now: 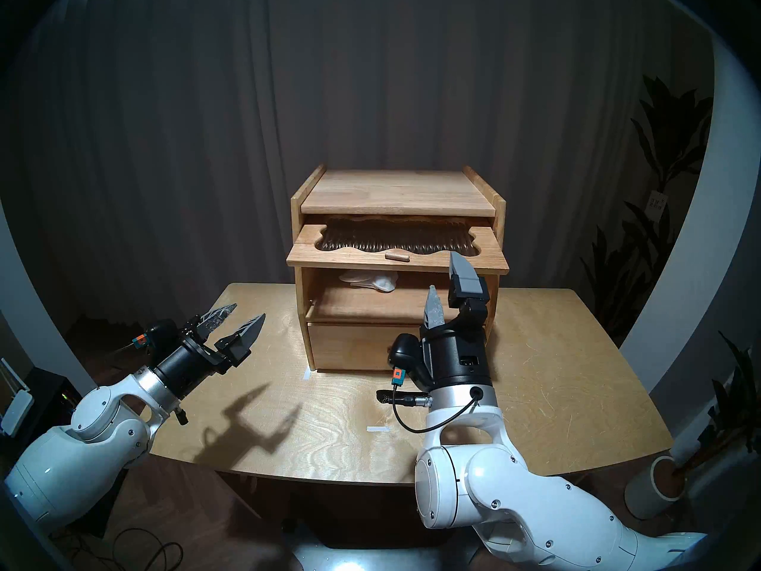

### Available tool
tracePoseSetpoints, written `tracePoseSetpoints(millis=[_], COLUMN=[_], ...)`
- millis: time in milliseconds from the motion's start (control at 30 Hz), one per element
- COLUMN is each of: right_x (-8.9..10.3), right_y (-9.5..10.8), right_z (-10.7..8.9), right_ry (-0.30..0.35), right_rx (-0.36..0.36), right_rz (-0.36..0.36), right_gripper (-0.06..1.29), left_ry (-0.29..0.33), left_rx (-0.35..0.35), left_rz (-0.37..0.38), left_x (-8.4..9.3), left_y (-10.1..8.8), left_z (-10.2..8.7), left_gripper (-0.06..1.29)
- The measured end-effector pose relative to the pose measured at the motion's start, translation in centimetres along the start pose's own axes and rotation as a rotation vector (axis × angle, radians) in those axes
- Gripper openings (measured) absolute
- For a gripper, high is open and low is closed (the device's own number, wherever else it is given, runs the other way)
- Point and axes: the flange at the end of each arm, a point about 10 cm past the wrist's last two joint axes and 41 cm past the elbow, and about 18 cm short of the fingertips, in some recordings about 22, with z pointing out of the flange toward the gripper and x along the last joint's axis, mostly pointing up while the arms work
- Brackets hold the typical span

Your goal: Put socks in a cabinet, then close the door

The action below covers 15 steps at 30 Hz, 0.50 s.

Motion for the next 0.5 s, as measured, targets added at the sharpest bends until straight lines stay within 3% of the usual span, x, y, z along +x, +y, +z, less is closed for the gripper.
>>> tracePoseSetpoints(millis=[200, 500], right_x=[0.9, 1.9], right_y=[0.0, -2.4], right_z=[0.5, 1.9], right_ry=[-0.017, -0.066], right_rx=[0.002, 0.061], right_rz=[0.035, 0.052], right_gripper=[1.25, 1.25], left_ry=[0.000, 0.001], left_rx=[0.000, 0.000], left_rz=[0.000, 0.001], left_x=[0.0, 0.0], left_y=[0.0, 0.0], left_z=[0.0, 0.0], left_gripper=[1.26, 1.26])
